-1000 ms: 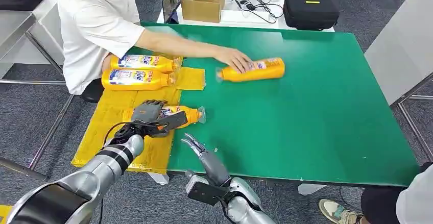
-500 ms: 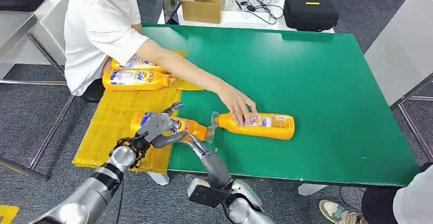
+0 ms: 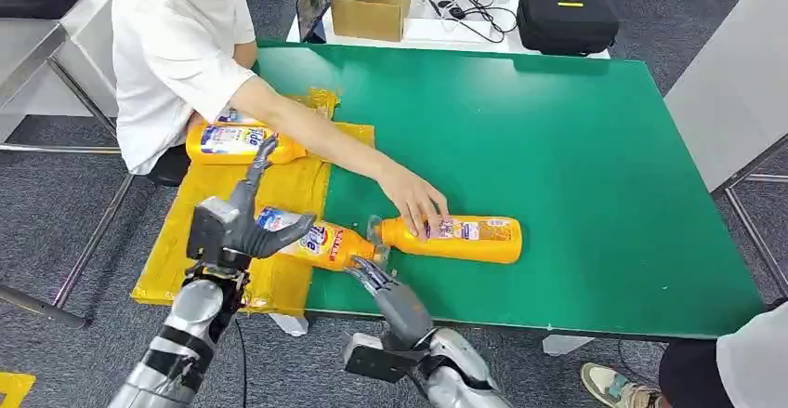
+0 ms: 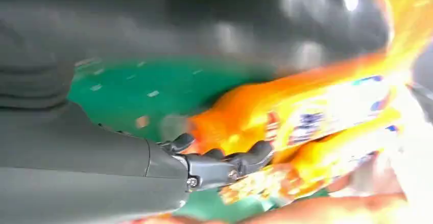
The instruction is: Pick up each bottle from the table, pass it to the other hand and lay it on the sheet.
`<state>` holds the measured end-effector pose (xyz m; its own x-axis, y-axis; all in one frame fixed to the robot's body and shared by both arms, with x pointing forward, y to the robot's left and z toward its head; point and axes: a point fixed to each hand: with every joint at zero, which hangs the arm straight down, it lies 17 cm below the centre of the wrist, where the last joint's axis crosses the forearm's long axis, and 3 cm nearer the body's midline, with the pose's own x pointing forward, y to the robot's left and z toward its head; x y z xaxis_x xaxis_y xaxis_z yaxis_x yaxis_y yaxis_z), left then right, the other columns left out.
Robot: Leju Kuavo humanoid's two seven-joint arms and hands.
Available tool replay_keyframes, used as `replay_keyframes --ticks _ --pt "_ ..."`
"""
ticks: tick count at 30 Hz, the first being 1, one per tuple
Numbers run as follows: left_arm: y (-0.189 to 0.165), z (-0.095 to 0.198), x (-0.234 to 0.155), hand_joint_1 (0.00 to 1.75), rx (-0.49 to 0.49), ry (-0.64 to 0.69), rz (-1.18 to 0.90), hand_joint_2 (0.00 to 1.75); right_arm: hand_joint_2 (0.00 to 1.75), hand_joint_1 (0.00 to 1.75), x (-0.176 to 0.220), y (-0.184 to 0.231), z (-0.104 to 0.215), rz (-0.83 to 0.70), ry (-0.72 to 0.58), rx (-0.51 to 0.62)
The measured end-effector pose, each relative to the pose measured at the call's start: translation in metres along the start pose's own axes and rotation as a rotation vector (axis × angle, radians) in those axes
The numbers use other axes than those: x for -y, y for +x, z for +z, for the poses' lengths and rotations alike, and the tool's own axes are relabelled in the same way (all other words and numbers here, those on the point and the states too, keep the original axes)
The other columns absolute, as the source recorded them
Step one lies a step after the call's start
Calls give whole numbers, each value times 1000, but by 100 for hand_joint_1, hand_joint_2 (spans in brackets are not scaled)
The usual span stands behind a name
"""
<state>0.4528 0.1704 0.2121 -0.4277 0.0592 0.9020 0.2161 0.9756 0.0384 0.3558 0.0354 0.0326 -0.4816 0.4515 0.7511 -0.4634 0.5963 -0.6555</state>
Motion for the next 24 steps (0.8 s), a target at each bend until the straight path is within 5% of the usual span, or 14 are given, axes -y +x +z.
replay_keyframes --ticks 10,15,24 --pt "45 77 -9 0 79 191 81 175 175 0 110 -67 82 426 -286 -171" --pt "60 92 -10 0 103 228 62 175 175 0 151 -71 115 484 -384 -215" --pt "63 90 -7 0 103 233 73 175 175 0 172 -82 116 514 -393 -240"
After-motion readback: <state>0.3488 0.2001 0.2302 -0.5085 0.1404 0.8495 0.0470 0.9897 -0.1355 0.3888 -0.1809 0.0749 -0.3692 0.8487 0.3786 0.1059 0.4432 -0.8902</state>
